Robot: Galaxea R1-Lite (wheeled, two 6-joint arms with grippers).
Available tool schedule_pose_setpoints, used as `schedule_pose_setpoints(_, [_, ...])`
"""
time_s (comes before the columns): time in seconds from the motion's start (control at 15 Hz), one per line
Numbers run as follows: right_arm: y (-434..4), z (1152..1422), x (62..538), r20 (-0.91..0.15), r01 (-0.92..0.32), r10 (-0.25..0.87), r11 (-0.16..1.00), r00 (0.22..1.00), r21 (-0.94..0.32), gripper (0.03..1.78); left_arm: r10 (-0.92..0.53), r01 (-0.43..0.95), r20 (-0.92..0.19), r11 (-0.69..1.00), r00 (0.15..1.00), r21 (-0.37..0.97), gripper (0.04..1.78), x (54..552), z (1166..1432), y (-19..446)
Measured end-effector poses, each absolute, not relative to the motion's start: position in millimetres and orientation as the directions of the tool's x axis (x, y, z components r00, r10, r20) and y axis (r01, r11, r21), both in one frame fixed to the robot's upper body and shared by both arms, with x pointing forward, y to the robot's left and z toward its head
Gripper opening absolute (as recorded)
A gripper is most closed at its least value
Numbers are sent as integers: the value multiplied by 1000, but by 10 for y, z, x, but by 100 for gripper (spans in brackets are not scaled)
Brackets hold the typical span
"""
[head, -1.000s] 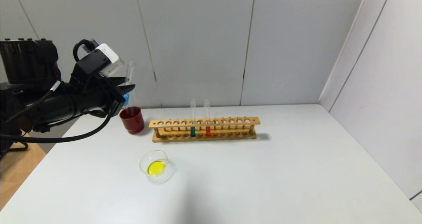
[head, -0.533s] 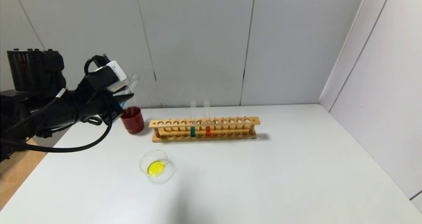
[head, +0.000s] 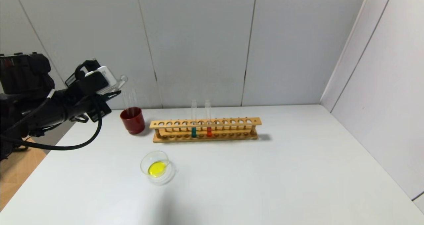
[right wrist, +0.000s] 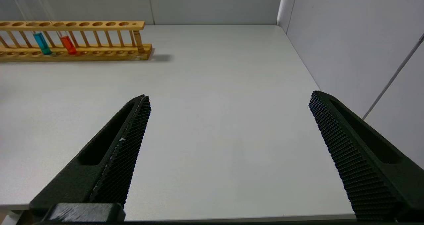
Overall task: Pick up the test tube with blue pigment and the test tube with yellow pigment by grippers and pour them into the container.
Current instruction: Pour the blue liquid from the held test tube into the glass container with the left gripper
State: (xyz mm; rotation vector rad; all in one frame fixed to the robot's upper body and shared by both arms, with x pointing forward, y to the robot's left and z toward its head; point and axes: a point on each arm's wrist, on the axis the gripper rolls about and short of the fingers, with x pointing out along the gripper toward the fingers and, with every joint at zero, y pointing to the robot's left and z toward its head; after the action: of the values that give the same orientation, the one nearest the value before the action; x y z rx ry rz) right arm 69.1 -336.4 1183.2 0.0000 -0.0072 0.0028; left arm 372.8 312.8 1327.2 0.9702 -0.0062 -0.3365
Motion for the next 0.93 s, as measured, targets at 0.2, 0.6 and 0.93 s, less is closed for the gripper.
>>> schedule_pose_setpoints(0.2, [-3364, 11832, 691, 7, -2, 2, 1000, 1000, 0, 175, -349, 287, -116, 492, 930, 822, 30, 3722, 13150, 3132])
schedule_pose_setpoints(0.6, [-3364, 11832, 691, 7, -3, 3, 1000, 1000, 0, 175, -357, 216, -45, 454, 933, 865, 30, 3694, 13048, 3135])
schedule_pose_setpoints(0.93, [-3364, 11832, 691, 7, -3, 3, 1000, 1000, 0, 175, -408, 242, -76, 372, 910, 896, 30, 3621, 12928, 3129])
